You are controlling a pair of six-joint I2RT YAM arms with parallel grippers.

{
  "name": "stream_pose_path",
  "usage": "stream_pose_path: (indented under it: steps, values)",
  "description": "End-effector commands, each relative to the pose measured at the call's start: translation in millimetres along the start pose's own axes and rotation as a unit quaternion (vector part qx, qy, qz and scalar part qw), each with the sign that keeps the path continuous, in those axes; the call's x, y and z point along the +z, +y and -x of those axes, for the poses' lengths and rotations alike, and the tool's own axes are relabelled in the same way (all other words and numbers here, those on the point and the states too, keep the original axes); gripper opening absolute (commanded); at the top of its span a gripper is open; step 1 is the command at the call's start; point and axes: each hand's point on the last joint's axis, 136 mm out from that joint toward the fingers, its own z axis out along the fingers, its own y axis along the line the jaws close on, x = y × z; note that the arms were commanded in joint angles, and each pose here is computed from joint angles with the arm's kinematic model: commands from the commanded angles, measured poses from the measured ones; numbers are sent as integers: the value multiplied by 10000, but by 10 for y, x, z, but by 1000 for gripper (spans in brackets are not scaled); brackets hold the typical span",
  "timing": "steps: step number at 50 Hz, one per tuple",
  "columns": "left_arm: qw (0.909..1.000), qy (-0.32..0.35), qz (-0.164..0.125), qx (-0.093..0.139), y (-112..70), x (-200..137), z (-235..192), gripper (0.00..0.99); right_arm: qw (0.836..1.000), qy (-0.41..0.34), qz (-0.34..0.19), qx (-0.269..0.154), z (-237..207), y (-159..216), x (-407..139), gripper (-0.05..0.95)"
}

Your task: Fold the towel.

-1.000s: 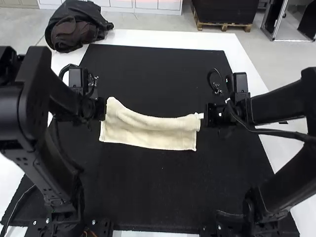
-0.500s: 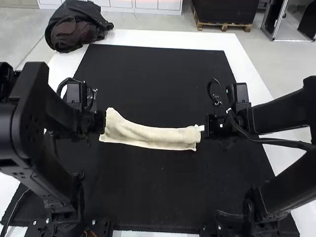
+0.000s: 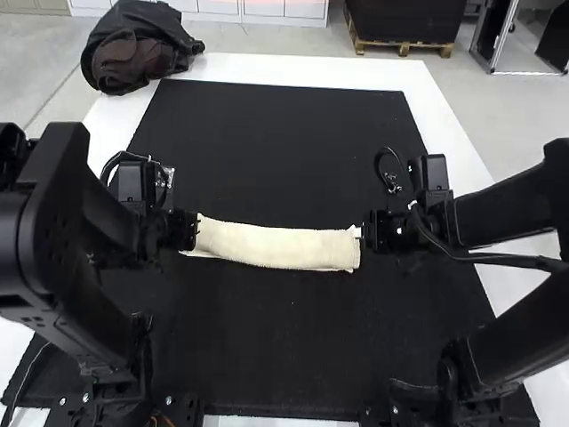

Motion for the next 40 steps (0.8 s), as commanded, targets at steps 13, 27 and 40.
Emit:
stream_pose_path:
  steps: [13, 27, 40]
  values:
    - [9943, -660, 827, 122, 318, -81, 381, 961, 9989, -301, -201, -290, 194, -53, -26, 766]
    - [9904, -924, 1026, 116, 394, -166, 603, 961, 9989, -130, -278, -366, 186, -40, 50, 879]
    - [9888, -971, 1125, 110, 435, -233, 737, 961, 9990, 298, -211, -260, 10, -74, 243, 892]
